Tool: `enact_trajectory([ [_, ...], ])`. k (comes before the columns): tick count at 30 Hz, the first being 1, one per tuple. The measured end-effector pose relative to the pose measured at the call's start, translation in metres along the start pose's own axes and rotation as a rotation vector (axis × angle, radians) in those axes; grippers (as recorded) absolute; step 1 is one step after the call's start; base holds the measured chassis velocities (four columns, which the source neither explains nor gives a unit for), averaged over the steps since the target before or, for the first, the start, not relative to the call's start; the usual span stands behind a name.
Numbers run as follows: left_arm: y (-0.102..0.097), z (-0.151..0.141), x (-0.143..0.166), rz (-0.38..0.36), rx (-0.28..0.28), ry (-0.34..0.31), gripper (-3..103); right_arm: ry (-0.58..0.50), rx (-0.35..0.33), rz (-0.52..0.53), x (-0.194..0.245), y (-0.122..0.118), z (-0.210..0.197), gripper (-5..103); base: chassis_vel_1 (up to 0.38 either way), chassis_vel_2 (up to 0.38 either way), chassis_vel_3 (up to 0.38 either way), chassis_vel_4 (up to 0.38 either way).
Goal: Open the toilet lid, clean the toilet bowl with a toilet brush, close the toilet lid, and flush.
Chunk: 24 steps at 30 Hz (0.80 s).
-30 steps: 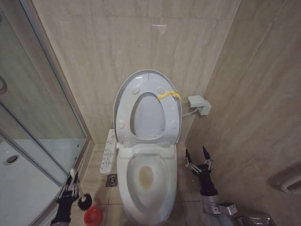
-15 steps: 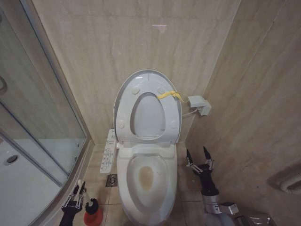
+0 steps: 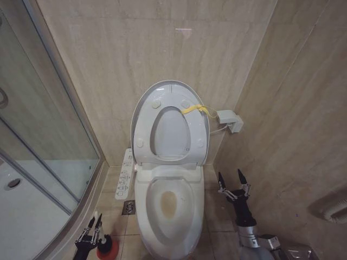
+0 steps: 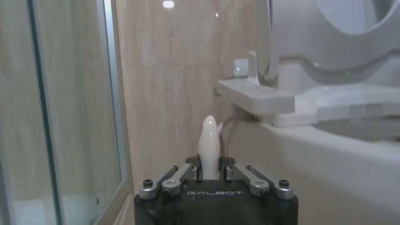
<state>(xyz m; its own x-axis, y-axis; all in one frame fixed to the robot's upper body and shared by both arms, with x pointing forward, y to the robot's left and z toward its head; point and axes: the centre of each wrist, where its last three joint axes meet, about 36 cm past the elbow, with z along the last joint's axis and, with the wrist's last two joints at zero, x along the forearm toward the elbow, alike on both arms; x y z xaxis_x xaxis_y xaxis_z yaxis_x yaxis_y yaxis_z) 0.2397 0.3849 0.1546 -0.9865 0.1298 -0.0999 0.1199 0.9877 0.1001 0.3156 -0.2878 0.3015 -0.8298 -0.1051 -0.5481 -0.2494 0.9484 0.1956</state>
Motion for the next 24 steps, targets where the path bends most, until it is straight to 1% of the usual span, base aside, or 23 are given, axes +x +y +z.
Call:
enact_trajectory([
  [3,-0.002,0.005,0.004,-0.003,0.001,0.019,20,-0.001,0.000,-0.001,0.000,0.000,0.000,100,0.000,0.000,0.000,0.000],
  [5,-0.005,0.011,0.005,-0.018,0.009,0.033,20,-0.002,0.001,-0.003,0.000,0.000,-0.001,100,0.000,0.000,0.000,0.000],
  [8,-0.007,0.013,0.005,-0.031,0.014,0.039,20,0.001,0.003,-0.004,0.001,-0.001,-0.002,100,0.000,0.000,0.000,0.000],
  [11,-0.007,0.014,0.006,-0.033,0.006,0.049,20,-0.001,0.004,-0.005,0.002,-0.002,-0.003,100,0.000,0.000,0.000,0.000],
  [14,-0.008,0.017,0.009,-0.036,-0.006,0.078,20,-0.004,0.005,-0.005,0.002,-0.003,-0.004,100,0.000,0.000,0.000,0.000],
  [16,-0.011,0.019,0.014,-0.036,-0.003,0.103,20,-0.004,0.005,-0.006,0.002,-0.004,-0.004,100,0.000,0.000,0.000,0.000],
  [17,-0.011,0.019,0.014,-0.036,-0.003,0.103,20,-0.004,0.005,-0.006,0.002,-0.004,-0.004,100,0.000,0.000,0.000,0.000],
  [18,-0.012,0.020,0.016,-0.036,0.000,0.111,24,-0.003,0.005,-0.006,0.002,-0.004,-0.003,100,0.000,0.000,0.000,0.000],
  [19,-0.014,0.020,0.019,-0.036,0.003,0.118,24,-0.004,0.005,-0.006,0.002,-0.004,-0.003,100,0.000,0.000,0.000,0.000],
  [24,-0.020,0.012,0.025,-0.047,0.005,0.111,24,-0.004,0.001,-0.006,0.002,-0.003,-0.002,100,0.000,0.000,0.000,0.000],
])
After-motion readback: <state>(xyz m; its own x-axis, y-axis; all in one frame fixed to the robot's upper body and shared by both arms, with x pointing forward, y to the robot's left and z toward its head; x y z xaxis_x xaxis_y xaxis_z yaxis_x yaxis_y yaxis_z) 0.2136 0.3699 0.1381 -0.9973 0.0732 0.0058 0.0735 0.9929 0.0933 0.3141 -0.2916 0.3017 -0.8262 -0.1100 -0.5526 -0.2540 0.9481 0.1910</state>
